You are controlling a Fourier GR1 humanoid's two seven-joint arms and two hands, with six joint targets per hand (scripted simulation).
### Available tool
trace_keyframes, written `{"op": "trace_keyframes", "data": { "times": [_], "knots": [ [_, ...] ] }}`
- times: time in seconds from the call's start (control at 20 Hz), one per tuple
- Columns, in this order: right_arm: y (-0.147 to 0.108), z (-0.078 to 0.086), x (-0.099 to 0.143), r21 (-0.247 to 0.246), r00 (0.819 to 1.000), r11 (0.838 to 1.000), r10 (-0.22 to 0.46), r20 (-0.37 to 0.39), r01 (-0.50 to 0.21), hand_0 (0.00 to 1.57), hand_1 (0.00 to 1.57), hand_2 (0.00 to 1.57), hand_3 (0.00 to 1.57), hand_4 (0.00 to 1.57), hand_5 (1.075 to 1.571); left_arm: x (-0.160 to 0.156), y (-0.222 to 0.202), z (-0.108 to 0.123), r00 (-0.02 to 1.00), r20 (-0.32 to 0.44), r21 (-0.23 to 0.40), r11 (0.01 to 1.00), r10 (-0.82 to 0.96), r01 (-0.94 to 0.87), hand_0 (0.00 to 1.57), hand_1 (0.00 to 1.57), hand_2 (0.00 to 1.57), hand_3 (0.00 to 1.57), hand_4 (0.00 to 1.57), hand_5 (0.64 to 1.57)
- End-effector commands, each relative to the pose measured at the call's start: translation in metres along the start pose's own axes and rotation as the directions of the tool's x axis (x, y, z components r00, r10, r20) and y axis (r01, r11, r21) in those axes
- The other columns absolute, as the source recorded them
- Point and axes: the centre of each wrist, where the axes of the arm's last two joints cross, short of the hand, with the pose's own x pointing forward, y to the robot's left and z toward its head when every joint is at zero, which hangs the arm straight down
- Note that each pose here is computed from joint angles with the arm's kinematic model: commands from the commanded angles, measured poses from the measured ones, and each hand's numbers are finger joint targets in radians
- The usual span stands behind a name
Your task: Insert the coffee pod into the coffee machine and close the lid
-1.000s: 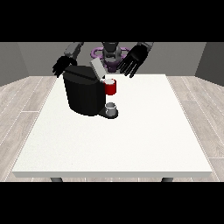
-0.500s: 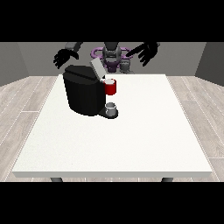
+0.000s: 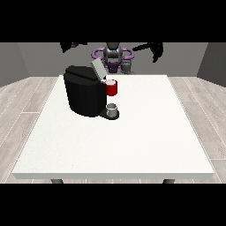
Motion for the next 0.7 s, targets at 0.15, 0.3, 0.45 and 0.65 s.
{"op": "trace_keyframes", "data": {
  "times": [0.15, 0.3, 0.45, 0.65],
  "knots": [
    [0.006, -0.022, 0.029, 0.064, 0.998, 0.998, 0.003, 0.067, -0.008, 0.00, 0.00, 0.00, 0.00, 0.00, 1.571, -0.020, -0.027, 0.014, 0.989, 0.021, -0.042, 0.989, 0.146, -0.145, 0.00, 0.00, 0.00, 0.00, 0.00, 1.571],
    [0.014, -0.016, 0.025, 0.110, 0.999, 0.994, 0.014, 0.047, -0.020, 0.00, 0.00, 0.00, 0.00, 0.00, 1.571, -0.034, -0.028, 0.031, 0.986, 0.005, -0.013, 0.986, 0.169, -0.169, 0.00, 0.00, 0.00, 0.00, 0.00, 1.571],
    [0.013, -0.026, 0.033, 0.121, 0.995, 0.990, 0.058, 0.085, -0.068, 0.00, 0.00, 0.00, 0.00, 0.24, 1.571, -0.027, -0.035, 0.028, 0.970, -0.003, -0.029, 0.969, 0.244, -0.244, 0.00, 0.00, 0.00, 0.00, 0.14, 1.571],
    [0.009, -0.030, 0.024, 0.138, 0.995, 0.988, 0.053, 0.087, -0.064, 0.00, 0.00, 0.00, 0.00, 0.00, 1.571, -0.031, -0.041, 0.047, 0.972, 0.068, -0.038, 0.974, 0.223, -0.221, 0.00, 0.00, 0.00, 0.00, 0.00, 1.571]
  ]
}}
